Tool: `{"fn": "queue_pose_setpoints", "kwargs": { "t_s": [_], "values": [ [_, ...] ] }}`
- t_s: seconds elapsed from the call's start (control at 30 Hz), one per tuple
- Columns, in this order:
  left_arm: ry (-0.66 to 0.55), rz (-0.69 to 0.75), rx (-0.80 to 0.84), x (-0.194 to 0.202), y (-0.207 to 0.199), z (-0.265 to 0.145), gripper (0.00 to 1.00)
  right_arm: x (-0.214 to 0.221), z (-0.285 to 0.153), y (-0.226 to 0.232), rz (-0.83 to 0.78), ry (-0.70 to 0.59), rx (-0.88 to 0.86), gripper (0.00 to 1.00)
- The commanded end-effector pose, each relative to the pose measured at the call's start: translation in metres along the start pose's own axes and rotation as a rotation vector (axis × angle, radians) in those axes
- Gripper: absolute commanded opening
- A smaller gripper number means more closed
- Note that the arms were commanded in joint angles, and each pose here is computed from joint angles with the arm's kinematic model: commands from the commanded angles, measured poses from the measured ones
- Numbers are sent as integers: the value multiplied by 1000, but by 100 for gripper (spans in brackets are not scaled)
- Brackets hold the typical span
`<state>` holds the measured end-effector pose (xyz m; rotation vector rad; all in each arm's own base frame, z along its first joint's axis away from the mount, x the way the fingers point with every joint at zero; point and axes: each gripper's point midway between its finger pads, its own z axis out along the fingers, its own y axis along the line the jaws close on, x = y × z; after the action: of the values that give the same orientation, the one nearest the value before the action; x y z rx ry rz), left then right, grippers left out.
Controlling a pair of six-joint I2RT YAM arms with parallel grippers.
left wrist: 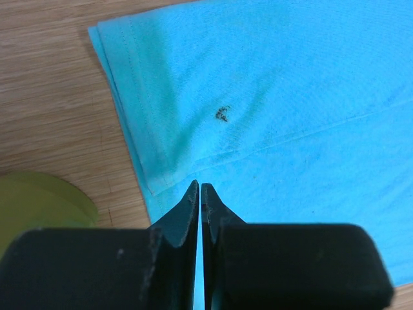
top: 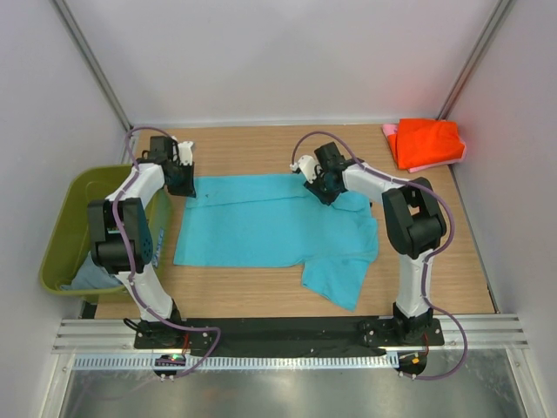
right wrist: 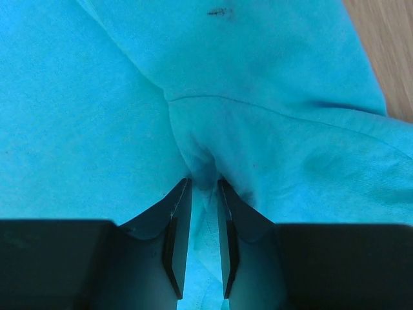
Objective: Fold and stack the t-shirts
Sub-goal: Fold the tshirt
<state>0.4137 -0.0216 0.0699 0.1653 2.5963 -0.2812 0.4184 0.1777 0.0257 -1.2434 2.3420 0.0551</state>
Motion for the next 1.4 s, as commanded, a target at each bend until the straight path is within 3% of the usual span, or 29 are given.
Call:
{"fn": "queue_pose_setpoints", "kwargs": {
  "t_s": [0.0, 0.17, 0.5, 0.73, 0.97, 1.37],
  "values": [
    [-56, 14, 10, -18, -3, -2, 3, -18, -6, -18, -10, -44, 57, 28],
    [-56, 10, 11, -18, -3, -1, 3, -38, -22, -29, 2, -101, 96, 29],
    [-68, 7, 17, -24, -4, -1, 3, -33, -21, -34, 0, -77, 125, 24],
    [-65, 6, 11, -21, -4, -1, 2, -53, -42, -11, -9, -134, 32, 24],
    [-70, -5, 18, -24, -4, 0, 2, -43, -35, 9, -9, -109, -24, 24],
    [-62, -7, 15, -21, -4, 2, 2, -35, -21, 1, -18, -77, 12, 24]
  ]
}}
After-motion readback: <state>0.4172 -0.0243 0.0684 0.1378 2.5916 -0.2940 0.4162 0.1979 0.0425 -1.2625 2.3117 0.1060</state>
